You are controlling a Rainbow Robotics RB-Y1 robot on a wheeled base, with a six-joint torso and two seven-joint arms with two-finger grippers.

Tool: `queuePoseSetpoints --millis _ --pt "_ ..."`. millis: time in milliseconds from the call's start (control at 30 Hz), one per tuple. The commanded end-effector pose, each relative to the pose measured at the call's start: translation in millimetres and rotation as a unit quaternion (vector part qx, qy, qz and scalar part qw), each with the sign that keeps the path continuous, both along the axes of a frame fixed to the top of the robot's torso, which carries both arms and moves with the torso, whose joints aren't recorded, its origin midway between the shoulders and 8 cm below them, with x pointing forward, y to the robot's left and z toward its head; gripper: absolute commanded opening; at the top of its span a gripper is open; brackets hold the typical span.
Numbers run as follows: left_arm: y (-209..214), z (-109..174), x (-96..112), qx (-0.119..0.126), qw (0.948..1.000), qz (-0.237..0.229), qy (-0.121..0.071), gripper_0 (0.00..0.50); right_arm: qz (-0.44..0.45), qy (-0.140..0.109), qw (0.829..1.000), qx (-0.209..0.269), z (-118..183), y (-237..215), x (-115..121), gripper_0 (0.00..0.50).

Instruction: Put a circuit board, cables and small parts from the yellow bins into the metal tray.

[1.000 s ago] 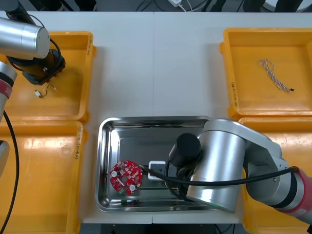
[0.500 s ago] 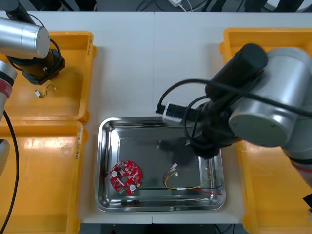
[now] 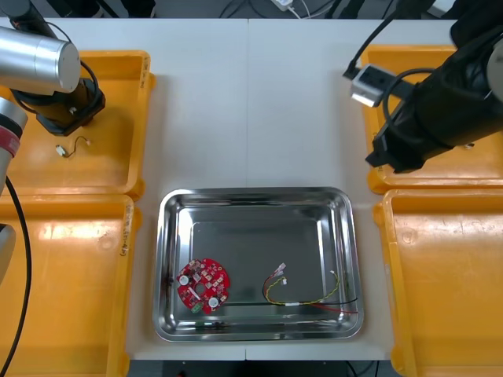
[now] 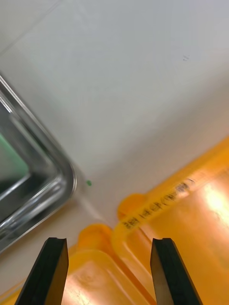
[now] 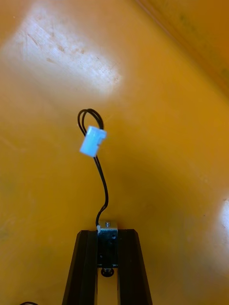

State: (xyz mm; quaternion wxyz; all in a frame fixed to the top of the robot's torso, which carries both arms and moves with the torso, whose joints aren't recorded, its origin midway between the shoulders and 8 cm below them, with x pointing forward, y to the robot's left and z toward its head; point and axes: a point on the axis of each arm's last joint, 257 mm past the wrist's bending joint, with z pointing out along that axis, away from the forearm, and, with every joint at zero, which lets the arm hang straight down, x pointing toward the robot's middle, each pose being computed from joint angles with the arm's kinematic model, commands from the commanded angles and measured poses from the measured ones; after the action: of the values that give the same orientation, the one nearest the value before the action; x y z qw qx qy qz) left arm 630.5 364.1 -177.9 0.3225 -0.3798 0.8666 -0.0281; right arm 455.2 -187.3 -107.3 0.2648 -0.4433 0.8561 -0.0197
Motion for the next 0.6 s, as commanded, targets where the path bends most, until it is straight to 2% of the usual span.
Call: queuePoseSetpoints --millis 33,267,467,600 --pt "-16.2 61.4 10.5 -0.038 0.9982 0.005 -0.047 0.000 -0.055 -0.028 0.998 0.010 48.9 -45.0 31.6 0.500" --pt "-8.5 101.4 -13.8 -0.029 0.9988 0.005 -0.040 0.000 -0.135 -0.030 0.990 0.002 61.9 -97.7 56.5 0.500" --pt "-14.6 123.9 -46.0 -0.032 0.9993 -0.013 -0.012 0.000 -0.190 -0.002 0.982 0.013 57.5 -136.8 68.4 0.500" --pt "-18.1 134.5 -71.9 -0.029 0.9991 -0.027 0.015 0.000 -0.214 0.014 0.977 0.005 53.9 -155.8 74.3 0.500"
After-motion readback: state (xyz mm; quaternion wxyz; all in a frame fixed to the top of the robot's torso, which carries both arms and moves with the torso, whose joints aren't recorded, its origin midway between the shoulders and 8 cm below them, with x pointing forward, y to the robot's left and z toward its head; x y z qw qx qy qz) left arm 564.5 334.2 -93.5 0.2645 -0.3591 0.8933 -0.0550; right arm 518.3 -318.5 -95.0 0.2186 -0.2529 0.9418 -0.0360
